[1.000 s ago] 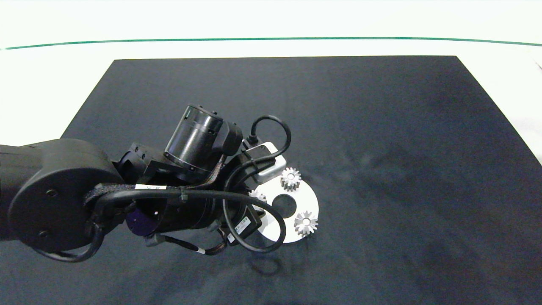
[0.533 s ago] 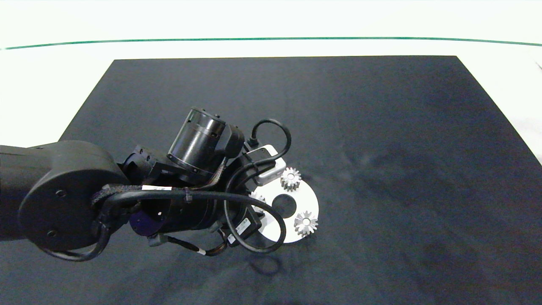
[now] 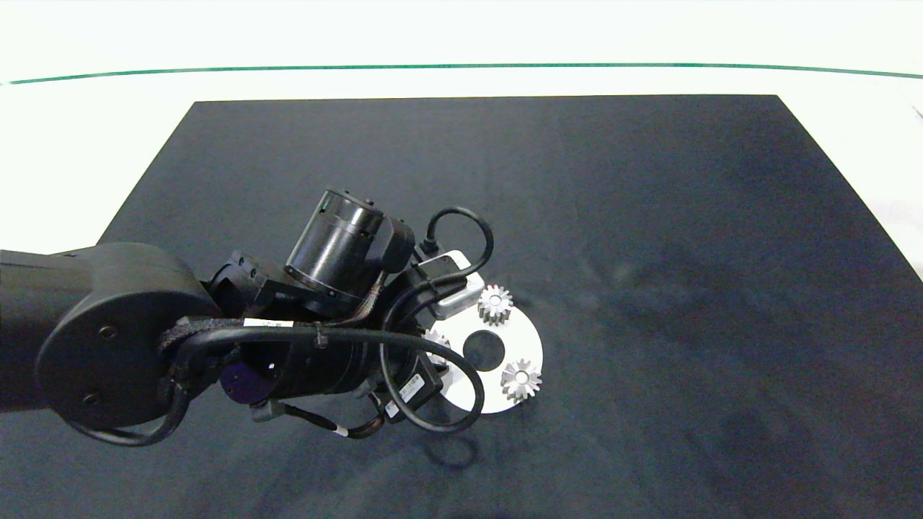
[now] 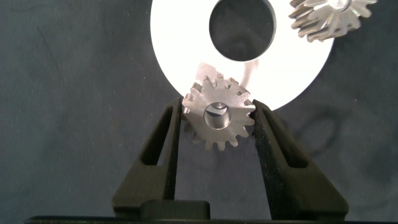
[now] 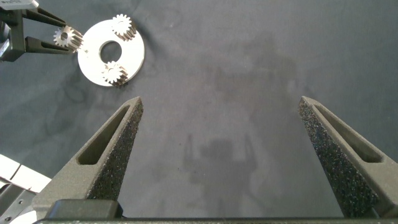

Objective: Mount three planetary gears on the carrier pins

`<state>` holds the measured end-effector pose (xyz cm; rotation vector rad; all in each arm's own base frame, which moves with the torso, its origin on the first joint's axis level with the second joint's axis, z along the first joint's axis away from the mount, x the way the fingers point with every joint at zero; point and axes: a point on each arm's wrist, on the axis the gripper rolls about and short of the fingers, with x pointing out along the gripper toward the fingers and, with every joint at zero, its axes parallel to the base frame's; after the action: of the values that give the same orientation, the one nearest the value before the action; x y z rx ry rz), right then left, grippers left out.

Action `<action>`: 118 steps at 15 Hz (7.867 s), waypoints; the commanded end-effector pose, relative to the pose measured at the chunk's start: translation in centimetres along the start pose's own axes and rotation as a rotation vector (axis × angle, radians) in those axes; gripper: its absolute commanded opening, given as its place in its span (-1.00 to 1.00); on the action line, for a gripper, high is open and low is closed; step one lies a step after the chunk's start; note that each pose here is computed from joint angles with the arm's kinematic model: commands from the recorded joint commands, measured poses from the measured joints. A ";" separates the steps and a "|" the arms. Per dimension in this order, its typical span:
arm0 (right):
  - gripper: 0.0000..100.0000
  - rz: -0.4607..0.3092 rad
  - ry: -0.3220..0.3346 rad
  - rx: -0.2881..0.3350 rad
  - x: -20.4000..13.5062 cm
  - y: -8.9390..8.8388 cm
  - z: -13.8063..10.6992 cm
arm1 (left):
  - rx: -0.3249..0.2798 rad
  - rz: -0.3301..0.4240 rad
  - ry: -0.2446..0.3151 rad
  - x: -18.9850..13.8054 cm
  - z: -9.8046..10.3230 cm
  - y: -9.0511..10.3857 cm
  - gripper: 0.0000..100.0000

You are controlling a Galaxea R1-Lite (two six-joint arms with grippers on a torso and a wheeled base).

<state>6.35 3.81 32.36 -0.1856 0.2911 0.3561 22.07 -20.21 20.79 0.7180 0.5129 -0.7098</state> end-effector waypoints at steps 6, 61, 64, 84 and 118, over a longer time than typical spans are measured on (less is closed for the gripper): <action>1.00 -0.001 0.008 -0.003 0.2 0.0 0.0 | 0.006 0.002 0.004 0.4 0.2 0.1 -0.44; 1.00 0.004 0.012 -0.008 0.3 0.1 0.0 | 0.122 -0.034 0.114 0.2 1.0 0.4 -0.44; 1.00 0.004 0.012 -0.008 0.3 0.1 0.0 | 0.122 -0.031 0.106 0.1 1.3 0.5 -0.44; 1.00 0.005 0.008 -0.006 0.2 0.1 0.0 | 0.139 -0.024 0.127 0.9 1.4 0.3 -0.44; 1.00 0.009 -0.003 -0.003 0.0 0.0 0.1 | 0.197 -0.027 0.220 0.3 2.8 0.4 -0.44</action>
<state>6.35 3.84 32.44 -0.1855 0.2869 0.3666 23.01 -22.16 22.73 0.9759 0.6559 -0.7156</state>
